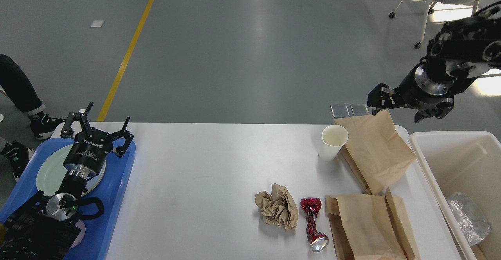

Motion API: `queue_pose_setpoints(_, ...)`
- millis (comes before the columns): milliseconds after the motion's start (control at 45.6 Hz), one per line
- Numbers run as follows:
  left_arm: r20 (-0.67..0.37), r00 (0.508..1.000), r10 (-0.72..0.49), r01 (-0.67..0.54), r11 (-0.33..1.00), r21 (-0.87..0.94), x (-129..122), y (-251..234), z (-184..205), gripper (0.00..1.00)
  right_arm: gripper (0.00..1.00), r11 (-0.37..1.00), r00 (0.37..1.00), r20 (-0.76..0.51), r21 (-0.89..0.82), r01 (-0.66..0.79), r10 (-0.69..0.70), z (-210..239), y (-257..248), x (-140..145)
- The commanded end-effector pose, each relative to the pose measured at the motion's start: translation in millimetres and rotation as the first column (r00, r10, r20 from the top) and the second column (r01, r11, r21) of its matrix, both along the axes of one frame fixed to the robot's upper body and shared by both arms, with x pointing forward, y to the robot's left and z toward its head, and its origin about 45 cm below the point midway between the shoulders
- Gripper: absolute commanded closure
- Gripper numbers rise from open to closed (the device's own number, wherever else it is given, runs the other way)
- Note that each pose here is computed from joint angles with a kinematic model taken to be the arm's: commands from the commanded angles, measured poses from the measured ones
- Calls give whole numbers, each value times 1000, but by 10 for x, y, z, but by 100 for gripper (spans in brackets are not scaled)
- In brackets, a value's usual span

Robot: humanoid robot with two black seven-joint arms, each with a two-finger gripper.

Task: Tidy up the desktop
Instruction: 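Move the right gripper to the remaining white paper cup, then grasp the paper cup with the right gripper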

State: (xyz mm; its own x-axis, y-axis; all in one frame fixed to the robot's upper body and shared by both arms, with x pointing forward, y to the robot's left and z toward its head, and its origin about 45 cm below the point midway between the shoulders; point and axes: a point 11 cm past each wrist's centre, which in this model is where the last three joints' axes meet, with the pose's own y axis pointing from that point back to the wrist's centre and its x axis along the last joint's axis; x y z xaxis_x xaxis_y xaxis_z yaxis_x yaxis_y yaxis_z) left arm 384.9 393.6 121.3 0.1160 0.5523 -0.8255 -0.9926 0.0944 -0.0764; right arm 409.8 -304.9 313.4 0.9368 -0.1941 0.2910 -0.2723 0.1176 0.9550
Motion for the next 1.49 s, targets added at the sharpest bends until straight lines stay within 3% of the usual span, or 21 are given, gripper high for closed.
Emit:
queue_pose_setpoints(0,0,1000,0,0,1000,0,2,0,2,3,0,996,994,-61,20,-91,92,247,283,-197)
queue_pose_setpoints(110,-1,1000,0,0,1000,0,-4,1,-4,3,0,990,987,-88,37,-134,137,383,409,-318)
queue_pose_setpoints(219,-1,1000,0,0,1000,0,-4,1,-4,3,0,993,992,-62,41,-110,113,287,376,-265)
queue_pose_setpoints(482,0,1000,0,0,1000,0,2,0,2,3,0,995,991,93,41,93,-97,-549,57,-110)
queue_pose_setpoints(679,-1,1000,0,0,1000,0,-4,1,-4,3,0,954,956,93,148,262,-277,-1119,16,-131)
queue_pose_setpoints(877,0,1000,0,0,1000,0,2,0,2,3,1,926,929,122,200,321,-348,-1458,73,-68)
queue_pose_setpoints(1381,0,1000,0,0,1000,0,2,0,2,3,1,927,905,227,196,319,-360,-1739,283,118)
queue_pose_setpoints(1469,0,1000,0,0,1000,0,2,0,2,3,5,929,908,224,191,316,-354,-1791,307,105)
